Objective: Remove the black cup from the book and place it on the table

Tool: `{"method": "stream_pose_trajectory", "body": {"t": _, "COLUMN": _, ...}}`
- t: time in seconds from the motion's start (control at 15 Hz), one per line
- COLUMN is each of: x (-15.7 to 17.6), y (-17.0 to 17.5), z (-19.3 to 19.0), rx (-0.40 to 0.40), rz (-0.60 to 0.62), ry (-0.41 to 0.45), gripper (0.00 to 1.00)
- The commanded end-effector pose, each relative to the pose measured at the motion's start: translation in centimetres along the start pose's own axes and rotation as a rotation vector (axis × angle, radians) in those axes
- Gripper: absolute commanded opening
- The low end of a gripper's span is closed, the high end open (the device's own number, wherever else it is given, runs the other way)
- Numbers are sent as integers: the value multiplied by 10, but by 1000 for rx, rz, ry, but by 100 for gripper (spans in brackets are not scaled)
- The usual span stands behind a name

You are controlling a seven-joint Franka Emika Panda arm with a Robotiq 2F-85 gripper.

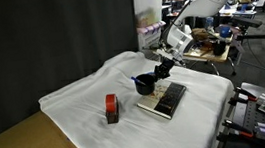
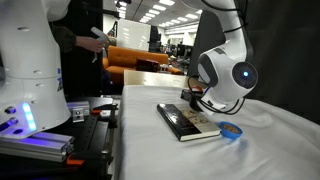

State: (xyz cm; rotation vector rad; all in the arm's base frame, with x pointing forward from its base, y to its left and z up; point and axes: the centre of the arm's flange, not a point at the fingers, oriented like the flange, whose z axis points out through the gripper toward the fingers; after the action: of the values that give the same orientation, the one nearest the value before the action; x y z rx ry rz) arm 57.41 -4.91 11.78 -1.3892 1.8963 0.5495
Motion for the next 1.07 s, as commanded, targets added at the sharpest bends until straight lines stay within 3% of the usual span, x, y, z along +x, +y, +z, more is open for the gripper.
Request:
{"method": "stream_pose_trajectory", "body": {"t": 0.0, "x": 10, "y": -22, "z": 12, "rx": 24, "rz": 43, "ry": 81, "gripper": 4}}
{"method": "stream_pose_trajectory", "body": {"t": 1.0, "x": 9, "y": -59, "z": 27, "rx": 86, "rz": 108, "ry": 150, "gripper": 4}}
